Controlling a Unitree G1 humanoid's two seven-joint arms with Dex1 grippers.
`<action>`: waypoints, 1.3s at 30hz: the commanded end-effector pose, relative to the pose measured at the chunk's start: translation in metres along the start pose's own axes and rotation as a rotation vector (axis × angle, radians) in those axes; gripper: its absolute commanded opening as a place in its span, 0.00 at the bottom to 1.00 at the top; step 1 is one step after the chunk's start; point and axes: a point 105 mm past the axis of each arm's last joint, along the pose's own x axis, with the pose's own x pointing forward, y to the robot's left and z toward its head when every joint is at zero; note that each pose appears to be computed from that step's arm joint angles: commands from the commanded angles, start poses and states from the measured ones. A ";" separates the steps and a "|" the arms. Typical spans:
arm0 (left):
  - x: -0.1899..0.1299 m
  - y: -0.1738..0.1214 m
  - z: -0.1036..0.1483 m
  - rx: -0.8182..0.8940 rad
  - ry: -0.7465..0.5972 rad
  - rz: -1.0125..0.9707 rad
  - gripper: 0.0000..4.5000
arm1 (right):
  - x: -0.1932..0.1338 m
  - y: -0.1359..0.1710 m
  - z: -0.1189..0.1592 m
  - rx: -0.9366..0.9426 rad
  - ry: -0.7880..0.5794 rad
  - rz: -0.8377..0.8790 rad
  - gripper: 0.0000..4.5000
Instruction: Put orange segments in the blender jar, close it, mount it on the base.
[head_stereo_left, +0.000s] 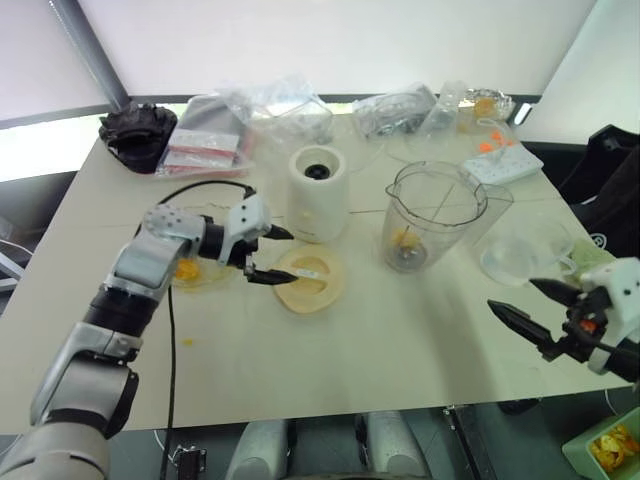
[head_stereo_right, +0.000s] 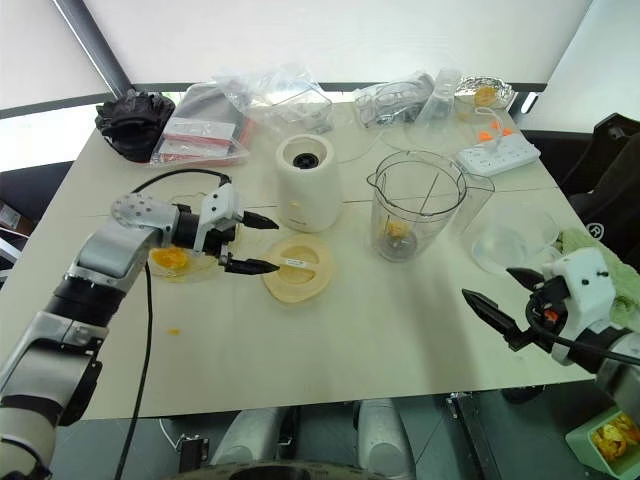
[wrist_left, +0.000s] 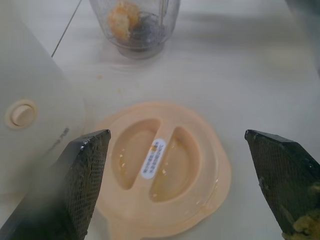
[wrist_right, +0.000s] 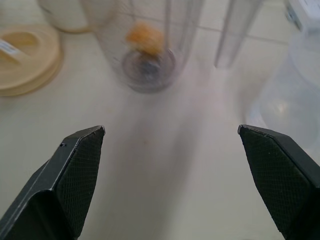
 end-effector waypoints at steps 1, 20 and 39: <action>-0.002 0.005 -0.008 0.109 0.083 -0.041 1.00 | 0.001 0.027 0.021 -0.062 -0.016 0.129 0.99; 0.055 0.022 -0.018 0.199 0.135 -0.119 0.72 | 0.020 0.065 0.032 -0.175 -0.011 0.220 1.00; 0.094 0.014 -0.033 0.168 0.228 -0.145 0.72 | 0.016 0.064 0.029 -0.178 -0.022 0.147 1.00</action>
